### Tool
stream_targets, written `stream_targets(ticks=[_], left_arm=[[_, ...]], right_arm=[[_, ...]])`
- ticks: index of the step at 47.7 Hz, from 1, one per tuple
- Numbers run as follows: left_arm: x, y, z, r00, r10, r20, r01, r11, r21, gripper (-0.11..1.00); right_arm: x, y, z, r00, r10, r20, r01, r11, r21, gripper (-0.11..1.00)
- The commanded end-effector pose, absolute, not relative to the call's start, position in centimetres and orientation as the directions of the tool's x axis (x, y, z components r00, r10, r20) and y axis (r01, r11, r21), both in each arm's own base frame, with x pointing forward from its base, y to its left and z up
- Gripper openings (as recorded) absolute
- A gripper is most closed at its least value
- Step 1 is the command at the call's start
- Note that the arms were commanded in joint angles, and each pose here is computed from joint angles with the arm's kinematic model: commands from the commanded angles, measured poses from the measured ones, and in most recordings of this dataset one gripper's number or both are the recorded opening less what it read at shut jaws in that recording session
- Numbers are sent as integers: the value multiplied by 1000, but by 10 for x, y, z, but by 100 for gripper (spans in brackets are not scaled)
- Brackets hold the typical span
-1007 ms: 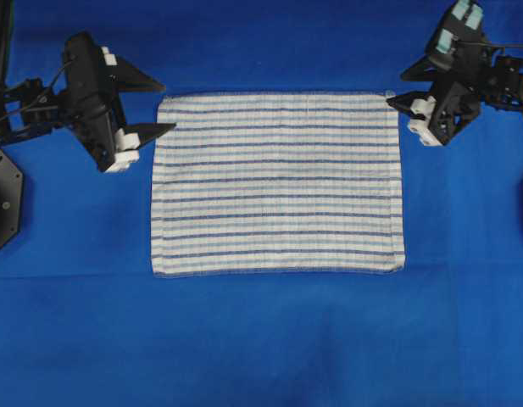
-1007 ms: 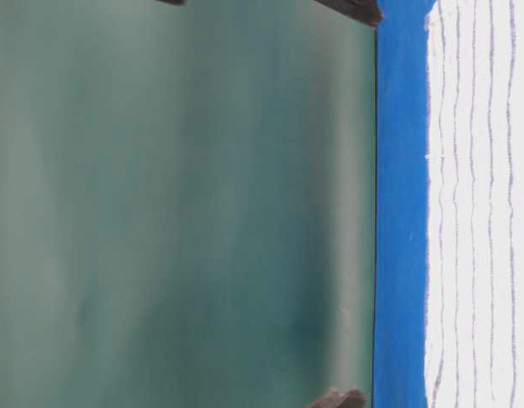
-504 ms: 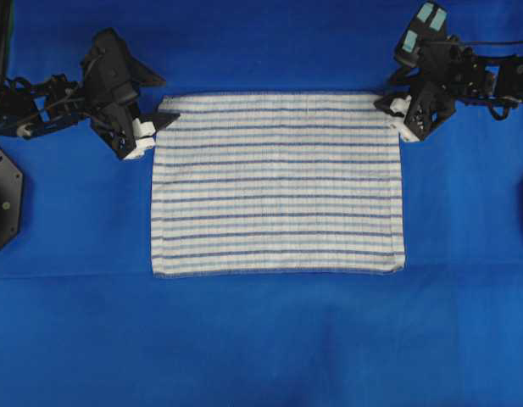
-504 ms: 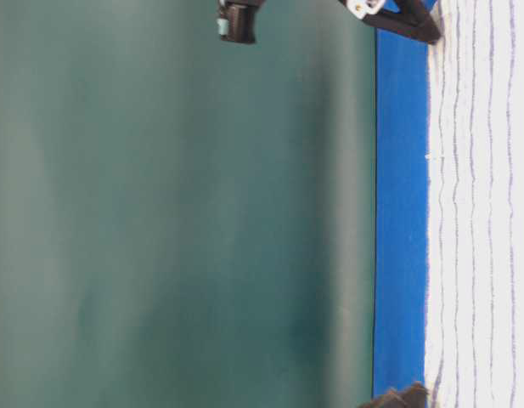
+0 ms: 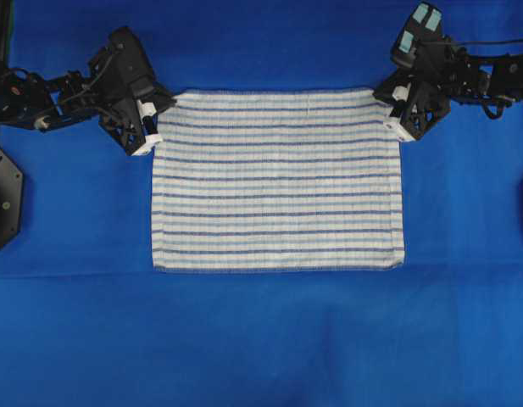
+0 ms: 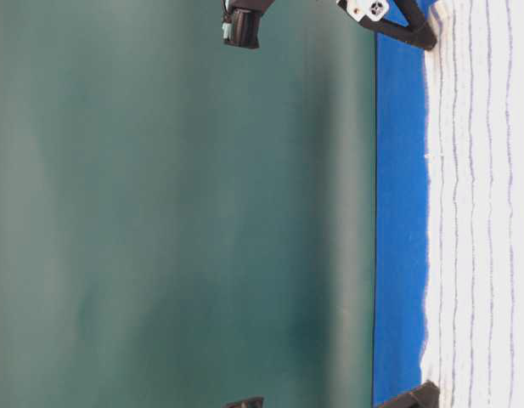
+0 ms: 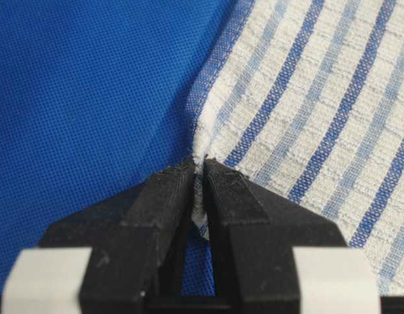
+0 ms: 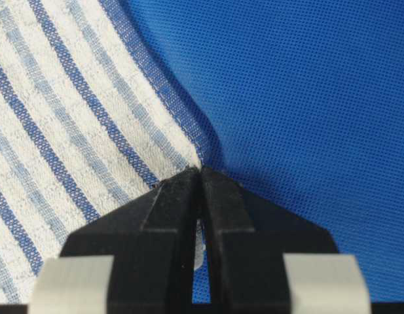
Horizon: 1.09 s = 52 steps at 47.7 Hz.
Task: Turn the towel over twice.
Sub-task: 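Move both grippers to the far towel corners and pinch them, then lift the held far edge up and pull it away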
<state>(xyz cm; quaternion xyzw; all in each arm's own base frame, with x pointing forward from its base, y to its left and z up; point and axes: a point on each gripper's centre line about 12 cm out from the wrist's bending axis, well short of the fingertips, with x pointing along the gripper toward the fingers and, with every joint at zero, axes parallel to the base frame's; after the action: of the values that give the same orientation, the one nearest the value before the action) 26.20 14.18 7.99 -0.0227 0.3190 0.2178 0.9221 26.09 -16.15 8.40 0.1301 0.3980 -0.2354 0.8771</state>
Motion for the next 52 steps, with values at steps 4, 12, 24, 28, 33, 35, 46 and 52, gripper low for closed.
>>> stream_targets(ticks=[4,12,24,28,33,35,46,52], left_arm=[[264,144,85,709,394,-585,-422,902,95,4],[264,144,98,725,403,-558,-426,900,96,4],[261,156,137,756,459,-467,-470,877,101,4],[261,161,149,765,478,-430,-484,869,105,4],[261,166,166,777,503,-380,-500,858,113,4],[261,168,172,780,510,-363,-502,856,124,4],[258,181,210,784,557,-273,-520,830,200,4],[252,195,229,764,596,-247,-560,803,204,4]], right_arm=[[259,-162,88,576,-317,-753,518,855,36,2],[260,-164,94,586,-327,-741,520,853,35,2],[251,-183,117,587,-396,-706,574,819,19,2],[246,-190,128,587,-425,-689,587,810,0,2],[242,-201,147,600,-471,-647,602,798,-24,2],[241,-205,154,605,-488,-629,609,793,-30,2],[233,-223,197,597,-571,-563,647,758,-83,2],[234,-228,222,603,-604,-522,655,748,-109,2]])
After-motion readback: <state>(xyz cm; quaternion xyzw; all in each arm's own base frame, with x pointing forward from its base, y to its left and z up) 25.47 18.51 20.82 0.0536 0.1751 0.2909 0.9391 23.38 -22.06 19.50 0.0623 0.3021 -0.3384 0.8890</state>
